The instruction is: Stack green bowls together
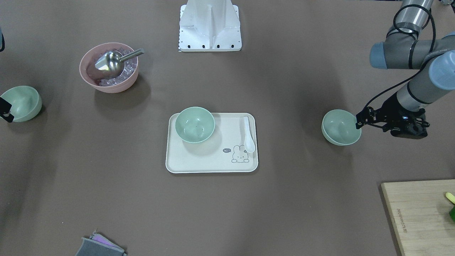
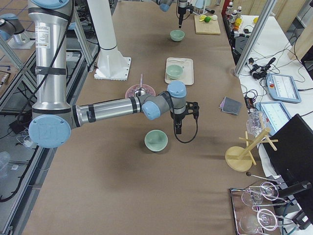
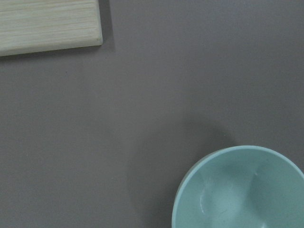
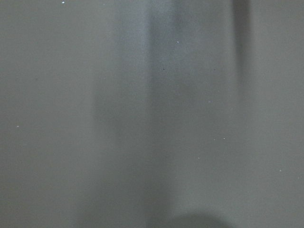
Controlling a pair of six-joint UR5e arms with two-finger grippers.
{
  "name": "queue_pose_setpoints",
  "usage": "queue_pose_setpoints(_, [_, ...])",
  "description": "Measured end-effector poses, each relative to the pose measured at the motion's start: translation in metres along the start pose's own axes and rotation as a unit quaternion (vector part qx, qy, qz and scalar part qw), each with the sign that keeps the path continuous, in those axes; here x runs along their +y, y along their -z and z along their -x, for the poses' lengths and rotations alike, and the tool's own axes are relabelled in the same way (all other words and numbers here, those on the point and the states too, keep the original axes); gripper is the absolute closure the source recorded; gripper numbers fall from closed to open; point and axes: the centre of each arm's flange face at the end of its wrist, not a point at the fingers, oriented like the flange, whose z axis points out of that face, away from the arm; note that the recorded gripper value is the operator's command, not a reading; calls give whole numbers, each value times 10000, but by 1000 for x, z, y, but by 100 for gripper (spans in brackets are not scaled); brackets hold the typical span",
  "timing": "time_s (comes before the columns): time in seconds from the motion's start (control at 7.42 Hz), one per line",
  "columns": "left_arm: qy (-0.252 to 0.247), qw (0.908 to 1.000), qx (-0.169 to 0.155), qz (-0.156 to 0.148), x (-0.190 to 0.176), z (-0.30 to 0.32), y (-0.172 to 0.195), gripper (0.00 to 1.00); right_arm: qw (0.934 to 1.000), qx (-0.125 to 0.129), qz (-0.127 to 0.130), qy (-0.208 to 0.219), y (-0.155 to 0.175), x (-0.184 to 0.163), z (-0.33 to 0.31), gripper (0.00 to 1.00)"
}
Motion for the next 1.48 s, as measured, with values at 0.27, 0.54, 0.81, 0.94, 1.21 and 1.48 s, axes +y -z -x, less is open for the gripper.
queue_pose_setpoints(0.27, [-114,9999,70,-100,-4,7,-18,42,10000,-7,-5,7,0,0,1,0])
queue_pose_setpoints(0.54, [-202,9996,156,-147,-4,4,-20,43,10000,-15,-8,8,0,0,1,0])
queue_pose_setpoints(0.81, [-325,9992,210,-104,0,-8,-25,53,10000,-19,-11,10,0,0,2,0])
queue_pose_setpoints(0.94, [-381,9990,221,-75,2,-13,-28,63,10000,-18,-11,9,0,0,2,0])
queue_pose_setpoints(1.21, [-451,9987,239,-44,5,-19,-31,77,10000,-15,-6,5,0,0,1,0])
queue_pose_setpoints(1.48, [-483,9985,265,-61,5,-23,-29,78,10000,-18,-10,7,0,0,2,0])
